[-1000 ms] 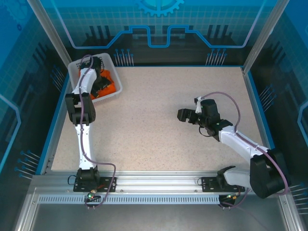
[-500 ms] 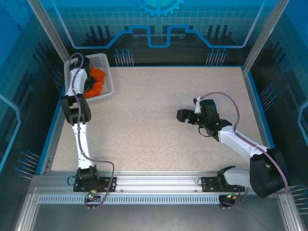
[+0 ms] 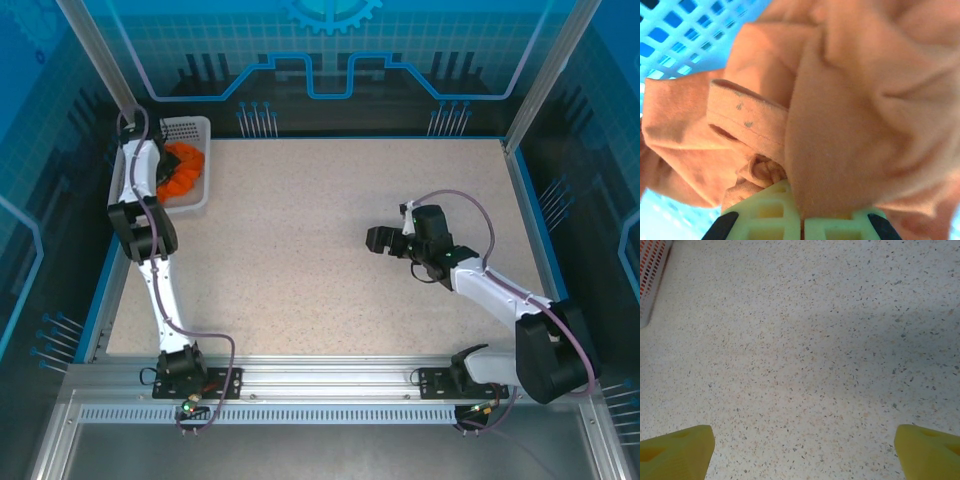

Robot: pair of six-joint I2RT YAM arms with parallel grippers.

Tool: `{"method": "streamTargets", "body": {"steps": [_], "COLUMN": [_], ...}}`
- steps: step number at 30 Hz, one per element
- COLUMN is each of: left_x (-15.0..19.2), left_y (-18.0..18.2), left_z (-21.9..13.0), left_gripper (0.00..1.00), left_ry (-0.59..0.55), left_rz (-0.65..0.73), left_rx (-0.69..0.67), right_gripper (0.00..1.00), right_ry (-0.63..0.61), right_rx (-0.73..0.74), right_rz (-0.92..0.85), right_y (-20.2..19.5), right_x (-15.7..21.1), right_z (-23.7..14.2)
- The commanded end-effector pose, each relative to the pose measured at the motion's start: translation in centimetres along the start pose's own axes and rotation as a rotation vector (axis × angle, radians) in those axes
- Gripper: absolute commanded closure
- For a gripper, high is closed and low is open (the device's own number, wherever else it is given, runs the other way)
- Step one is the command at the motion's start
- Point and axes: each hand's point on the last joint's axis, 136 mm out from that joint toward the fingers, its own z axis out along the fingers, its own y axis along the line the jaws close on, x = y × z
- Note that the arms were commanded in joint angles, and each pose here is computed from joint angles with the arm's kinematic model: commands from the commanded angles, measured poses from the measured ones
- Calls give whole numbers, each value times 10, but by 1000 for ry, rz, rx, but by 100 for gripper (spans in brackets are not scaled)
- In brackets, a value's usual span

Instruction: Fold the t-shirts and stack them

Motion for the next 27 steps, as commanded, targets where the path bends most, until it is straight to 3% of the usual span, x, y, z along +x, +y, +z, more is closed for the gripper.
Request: {"method": "streamTargets", "body": {"steps": [1,5,11,16,19,23,27], "left_x": [-30,-45,-49,-1,46,102,138], "left_y": [-53,-61,-78,-97,-103,-115,-144], "left_z": [-117,-205,-396,-560,-629,-670,-628], "left_gripper": [100,100,100,100,100,100,100], "left_ry": [-231,-424,-846,-1086,-1155,-1102,-907], "left_rz": [34,38,86,177,246,317,375], "left_rx": [174,211,387,677,865,1074,1096], "right_gripper": [6,6,6,6,6,6,6], "right_ry": [-26,-29,-36,-81,-104,-158,-203], "right_rx": [-43,-71,-75,-74,-72,-90,-90], "right_rz": [-30,-51,-84,-99,-108,-120,-116], "right_y": [19,31,53,72,80,90,93], "right_x": [-11,-12,-29,-56,-67,-79,-86], "right_z": [-5,-10,-26,-48,-65,-92,-121]}}
